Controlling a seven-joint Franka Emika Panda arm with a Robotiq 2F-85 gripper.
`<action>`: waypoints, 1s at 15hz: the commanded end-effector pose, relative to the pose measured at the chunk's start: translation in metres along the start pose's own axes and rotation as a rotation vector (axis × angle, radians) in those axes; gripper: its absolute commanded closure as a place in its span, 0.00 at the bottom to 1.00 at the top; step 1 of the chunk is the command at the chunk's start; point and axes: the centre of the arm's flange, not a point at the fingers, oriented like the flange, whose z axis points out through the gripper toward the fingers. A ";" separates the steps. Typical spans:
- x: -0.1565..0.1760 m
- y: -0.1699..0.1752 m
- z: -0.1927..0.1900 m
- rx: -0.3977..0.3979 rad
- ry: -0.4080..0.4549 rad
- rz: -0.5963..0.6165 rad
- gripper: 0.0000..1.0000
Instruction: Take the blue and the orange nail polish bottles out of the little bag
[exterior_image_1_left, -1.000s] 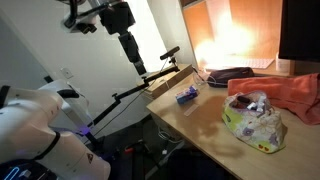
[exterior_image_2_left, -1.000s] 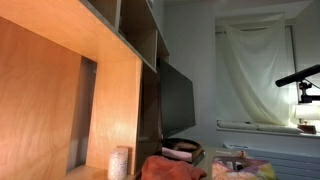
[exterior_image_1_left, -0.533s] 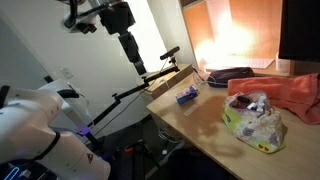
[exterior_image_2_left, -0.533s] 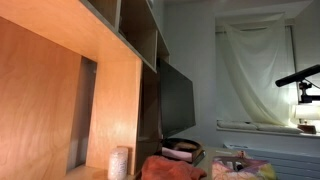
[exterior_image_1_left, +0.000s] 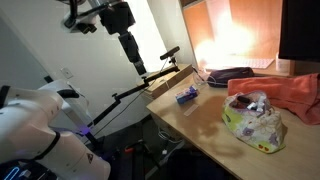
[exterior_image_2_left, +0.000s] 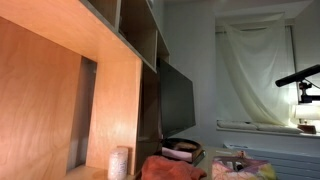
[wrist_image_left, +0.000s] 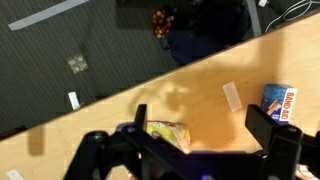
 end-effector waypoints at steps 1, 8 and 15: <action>0.000 0.000 0.000 0.000 0.000 0.000 0.00; 0.004 -0.002 -0.007 -0.014 0.000 0.008 0.00; 0.051 -0.026 -0.074 -0.077 0.066 -0.056 0.00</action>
